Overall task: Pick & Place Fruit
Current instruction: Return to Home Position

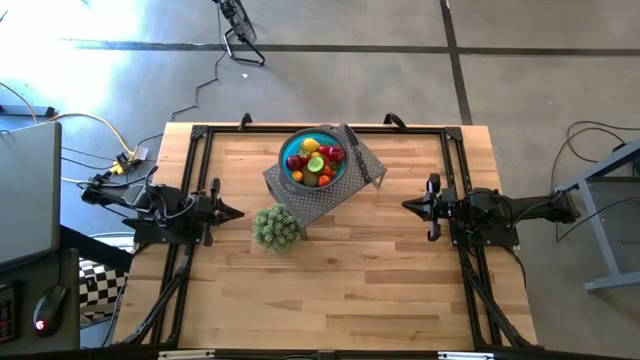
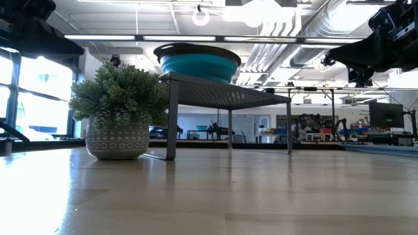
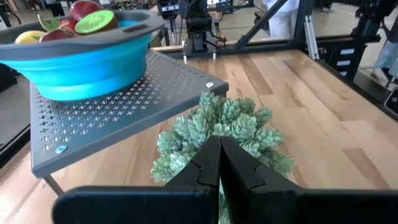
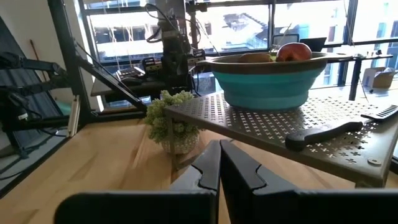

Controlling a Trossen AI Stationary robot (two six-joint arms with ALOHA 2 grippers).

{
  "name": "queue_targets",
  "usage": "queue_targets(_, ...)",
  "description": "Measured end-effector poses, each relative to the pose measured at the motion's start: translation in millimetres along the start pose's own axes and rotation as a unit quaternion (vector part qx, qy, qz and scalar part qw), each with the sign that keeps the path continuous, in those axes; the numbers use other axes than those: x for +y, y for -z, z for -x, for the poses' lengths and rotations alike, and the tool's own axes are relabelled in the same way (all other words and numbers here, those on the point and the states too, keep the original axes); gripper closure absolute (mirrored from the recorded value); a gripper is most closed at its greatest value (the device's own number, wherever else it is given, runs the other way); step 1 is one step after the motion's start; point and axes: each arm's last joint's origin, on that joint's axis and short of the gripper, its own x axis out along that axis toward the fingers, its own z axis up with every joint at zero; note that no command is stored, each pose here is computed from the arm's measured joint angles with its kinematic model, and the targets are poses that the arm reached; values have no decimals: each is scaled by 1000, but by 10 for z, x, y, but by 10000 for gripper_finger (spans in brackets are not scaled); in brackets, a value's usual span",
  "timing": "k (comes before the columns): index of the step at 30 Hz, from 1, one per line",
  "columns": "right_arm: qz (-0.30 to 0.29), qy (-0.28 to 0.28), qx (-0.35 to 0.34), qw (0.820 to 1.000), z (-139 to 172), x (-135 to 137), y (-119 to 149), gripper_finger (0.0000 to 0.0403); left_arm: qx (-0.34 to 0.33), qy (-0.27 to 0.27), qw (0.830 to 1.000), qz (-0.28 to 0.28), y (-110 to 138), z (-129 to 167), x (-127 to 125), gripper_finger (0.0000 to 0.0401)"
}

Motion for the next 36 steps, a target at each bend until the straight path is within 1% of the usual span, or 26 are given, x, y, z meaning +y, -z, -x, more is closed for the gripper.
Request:
queue_targets(7, 0, 0, 1, 1000, 0, 0, 1, 401, 23, -19, 1000, -7, 47, 2, 11, 400)
queue_targets(9, 0, 0, 0, 1000, 0, 0, 0, 401, 24, -7, 1000, -11, 47, 1, 4, 400)
queue_targets(13, -1, 1, -3, 1000, 0, 0, -5, 401, 18, 48, 998, -22, 39, 3, -28, 400)
queue_targets(18, -1, 1, -4, 1000, 0, 0, -7, 401, 14, 95, 995, -24, 35, 7, -55, 400)
queue_targets(21, -1, 1, -4, 1000, -1, 0, -6, 401, 7, 96, 995, -16, 43, -9, -60, 400)
queue_targets(25, -1, 1, -5, 1000, -1, 0, -7, 401, 0, 101, 995, -14, 186, -109, -97, 400)
queue_targets(30, -1, 1, -5, 1000, -1, 0, -8, 401, 2, 107, 994, 0, 276, -157, -118, 400)
queue_targets(36, -2, 1, -6, 1000, -1, 0, -8, 401, 2, 118, 993, -11, 280, -156, -124, 400)
